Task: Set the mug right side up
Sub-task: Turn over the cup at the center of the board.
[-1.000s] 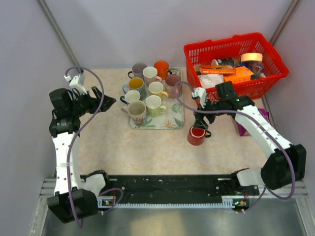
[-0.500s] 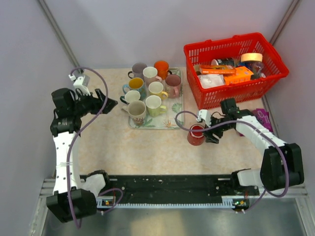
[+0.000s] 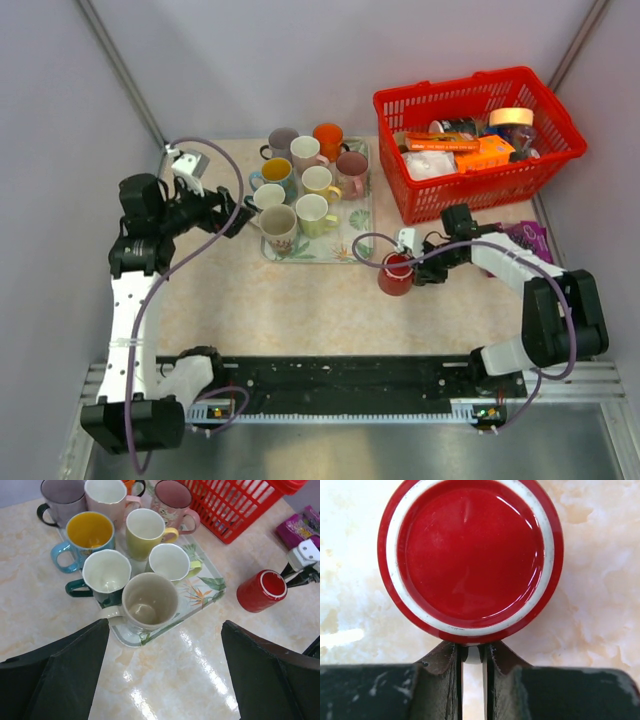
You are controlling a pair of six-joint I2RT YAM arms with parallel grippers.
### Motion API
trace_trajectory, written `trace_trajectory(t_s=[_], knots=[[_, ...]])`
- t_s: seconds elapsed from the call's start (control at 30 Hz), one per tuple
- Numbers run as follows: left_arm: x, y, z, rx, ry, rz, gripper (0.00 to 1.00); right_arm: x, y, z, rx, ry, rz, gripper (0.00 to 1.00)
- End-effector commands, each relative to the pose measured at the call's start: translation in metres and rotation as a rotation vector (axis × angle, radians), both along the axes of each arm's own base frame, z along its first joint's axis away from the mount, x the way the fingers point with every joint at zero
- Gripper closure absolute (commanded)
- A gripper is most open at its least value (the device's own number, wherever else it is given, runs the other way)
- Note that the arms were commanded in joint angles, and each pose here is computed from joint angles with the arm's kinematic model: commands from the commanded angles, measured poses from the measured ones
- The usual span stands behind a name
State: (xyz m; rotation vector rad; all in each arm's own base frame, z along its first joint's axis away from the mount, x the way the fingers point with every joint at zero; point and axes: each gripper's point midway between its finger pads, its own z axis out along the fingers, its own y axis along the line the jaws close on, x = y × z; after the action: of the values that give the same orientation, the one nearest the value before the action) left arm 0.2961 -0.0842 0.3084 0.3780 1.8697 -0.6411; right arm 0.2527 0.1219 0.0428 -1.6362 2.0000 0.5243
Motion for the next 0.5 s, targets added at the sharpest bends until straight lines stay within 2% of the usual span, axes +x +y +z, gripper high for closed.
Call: trace_trajectory(t_s=[0.0,0.17,0.27,0.37,0.47], knots=[[-0.015,-0.019,0.03,0.159,-0.242,-0.121,0.01,-0.02,0.018,0.04,0.12,0.026,0.022,1.0],[-0.04,-0.049,0.04,0.315,-0.435,-0.293,0.01,-0.021,0.064,0.133,0.414,0.17,-0.068,1.0],[-0.042,-0.058,0.046,0.41,-0.559,-0.346,0.08,-0.01,0.088,0.177,0.537,0.277,-0.109,1.0],[-0.029,-0.06,0.058,0.564,-0.726,-0.335,0.18,0.01,0.106,0.208,0.639,0.359,-0.139,1.0],[-0.03,-0.068,0.066,0.716,-0.97,-0.397,0.18,0.021,0.122,0.234,0.748,0.501,-0.145,1.0]])
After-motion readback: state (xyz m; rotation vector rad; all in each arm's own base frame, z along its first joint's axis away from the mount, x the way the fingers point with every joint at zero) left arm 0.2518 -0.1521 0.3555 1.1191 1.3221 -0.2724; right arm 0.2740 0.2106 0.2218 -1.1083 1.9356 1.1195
